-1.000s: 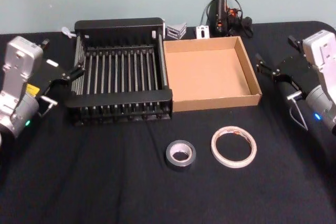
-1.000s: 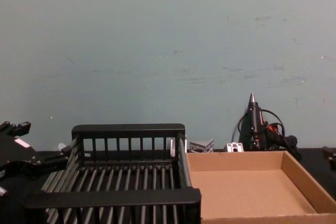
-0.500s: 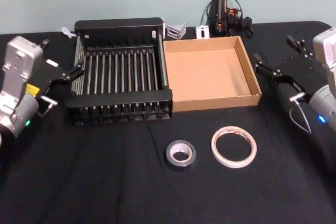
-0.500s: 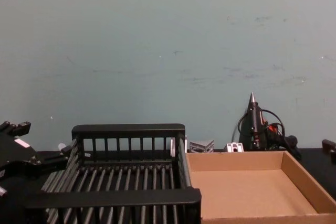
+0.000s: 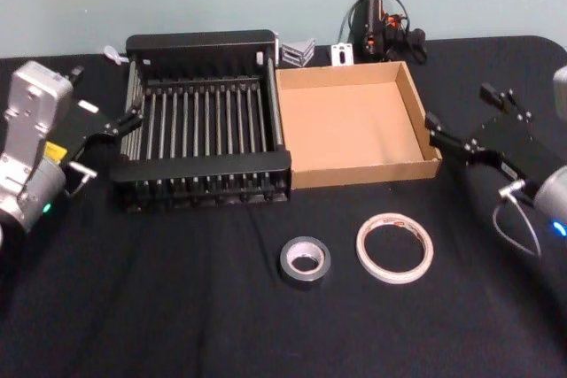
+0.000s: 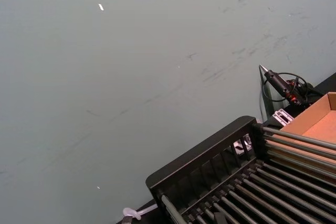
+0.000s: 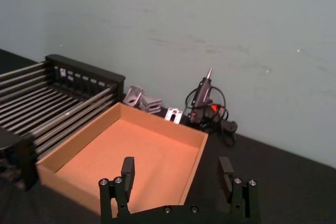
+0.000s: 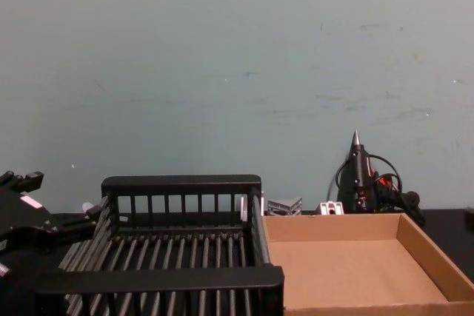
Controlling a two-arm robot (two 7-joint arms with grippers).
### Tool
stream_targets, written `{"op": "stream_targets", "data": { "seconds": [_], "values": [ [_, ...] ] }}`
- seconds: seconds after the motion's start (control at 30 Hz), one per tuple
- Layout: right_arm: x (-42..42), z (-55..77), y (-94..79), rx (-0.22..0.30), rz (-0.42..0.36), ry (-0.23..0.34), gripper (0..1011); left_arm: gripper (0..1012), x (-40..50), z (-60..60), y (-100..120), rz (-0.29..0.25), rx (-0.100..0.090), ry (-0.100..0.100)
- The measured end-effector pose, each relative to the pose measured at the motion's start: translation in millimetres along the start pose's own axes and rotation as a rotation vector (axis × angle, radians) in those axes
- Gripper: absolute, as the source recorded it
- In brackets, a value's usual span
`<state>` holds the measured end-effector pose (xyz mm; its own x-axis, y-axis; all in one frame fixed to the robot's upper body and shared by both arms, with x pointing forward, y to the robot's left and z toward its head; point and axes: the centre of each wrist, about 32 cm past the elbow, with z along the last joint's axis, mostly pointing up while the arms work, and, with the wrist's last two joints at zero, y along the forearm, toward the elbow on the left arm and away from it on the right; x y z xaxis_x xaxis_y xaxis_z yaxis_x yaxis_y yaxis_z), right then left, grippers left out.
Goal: Pick up the white tape and place it into the black box , Pick up the silver tape and place it into the brown box.
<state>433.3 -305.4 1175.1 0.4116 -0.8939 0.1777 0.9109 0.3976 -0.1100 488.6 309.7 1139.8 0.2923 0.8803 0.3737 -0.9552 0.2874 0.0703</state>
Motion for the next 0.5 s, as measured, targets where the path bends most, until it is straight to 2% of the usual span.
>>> {"op": "stream_targets", "data": {
  "seconds": [0.23, 0.5],
  "values": [
    [-8.7, 1.8, -22.5, -0.038, 0.044, 0.025, 1002, 1001, 0.0, 0.0, 0, 0.0, 0.0, 0.0],
    [-17.3, -2.5, -43.4, -0.123, 0.089, 0.047, 1002, 1001, 0.0, 0.0, 0, 0.0, 0.0, 0.0]
  ]
}}
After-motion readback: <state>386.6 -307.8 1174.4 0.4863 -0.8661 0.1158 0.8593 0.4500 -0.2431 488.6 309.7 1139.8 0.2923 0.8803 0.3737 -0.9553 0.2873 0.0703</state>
